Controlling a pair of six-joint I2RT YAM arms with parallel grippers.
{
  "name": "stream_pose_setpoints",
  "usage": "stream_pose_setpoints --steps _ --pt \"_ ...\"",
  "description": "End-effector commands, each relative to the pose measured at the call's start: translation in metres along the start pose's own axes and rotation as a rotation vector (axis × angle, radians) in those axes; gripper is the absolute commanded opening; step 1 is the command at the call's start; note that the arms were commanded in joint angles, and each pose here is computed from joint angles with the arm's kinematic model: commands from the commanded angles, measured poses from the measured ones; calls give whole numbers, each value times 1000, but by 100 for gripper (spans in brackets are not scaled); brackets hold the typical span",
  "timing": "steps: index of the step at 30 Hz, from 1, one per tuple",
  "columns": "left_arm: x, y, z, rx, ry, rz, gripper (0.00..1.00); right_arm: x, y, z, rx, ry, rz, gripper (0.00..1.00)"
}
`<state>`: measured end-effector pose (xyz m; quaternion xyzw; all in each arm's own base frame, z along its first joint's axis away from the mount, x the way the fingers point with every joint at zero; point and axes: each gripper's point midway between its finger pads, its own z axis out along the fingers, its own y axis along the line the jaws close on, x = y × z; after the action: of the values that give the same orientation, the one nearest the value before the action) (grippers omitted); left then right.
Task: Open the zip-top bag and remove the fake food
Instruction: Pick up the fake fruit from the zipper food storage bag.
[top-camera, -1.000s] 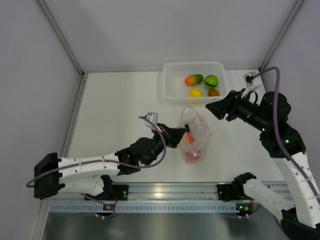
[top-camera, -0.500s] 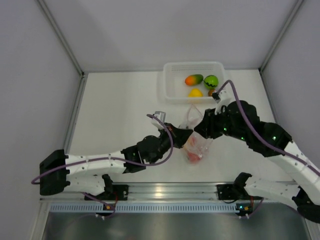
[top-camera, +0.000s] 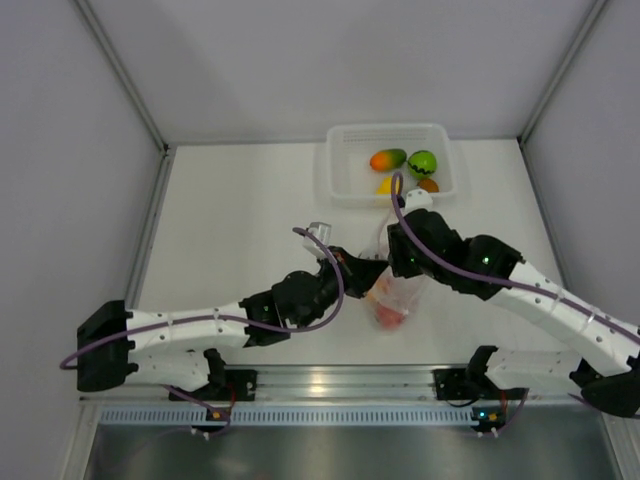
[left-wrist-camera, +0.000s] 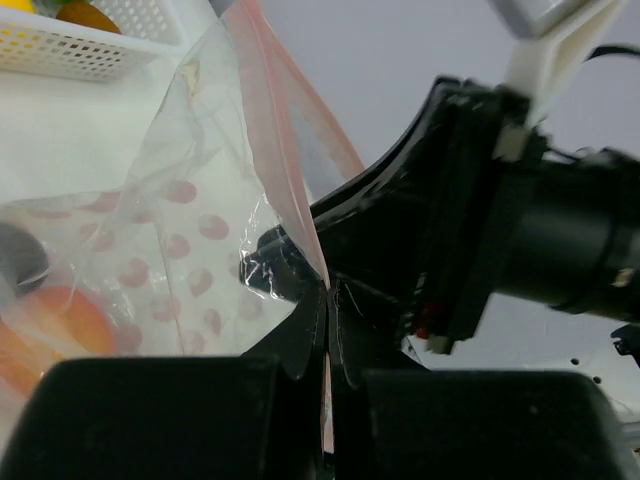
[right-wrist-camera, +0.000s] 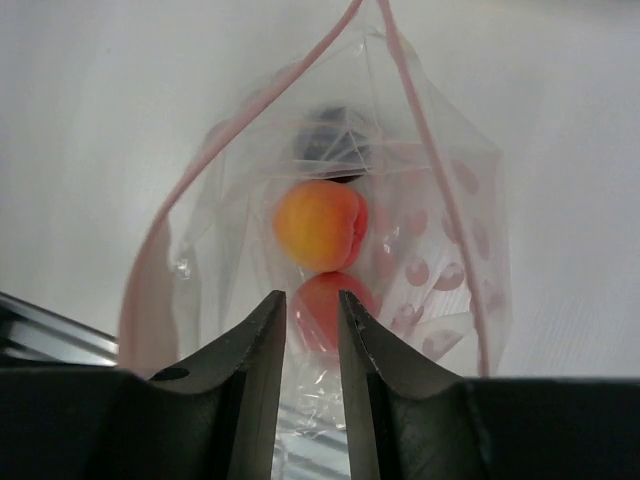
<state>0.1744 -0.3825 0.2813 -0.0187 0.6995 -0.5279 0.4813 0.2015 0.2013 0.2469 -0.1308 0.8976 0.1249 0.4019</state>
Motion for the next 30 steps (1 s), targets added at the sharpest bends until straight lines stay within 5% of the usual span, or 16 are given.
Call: stream_pose_setpoints --steps 1,17,30 --pt "-25 -29 -6 86 -64 -70 0 6 -7 8 48 -5 -3 28" --pt "-36 -55 -15 163 -56 -126 0 19 13 45 9 -24 154 27" --pt "-32 -10 -20 19 -124 -135 0 -17 6 25 49 -112 215 23"
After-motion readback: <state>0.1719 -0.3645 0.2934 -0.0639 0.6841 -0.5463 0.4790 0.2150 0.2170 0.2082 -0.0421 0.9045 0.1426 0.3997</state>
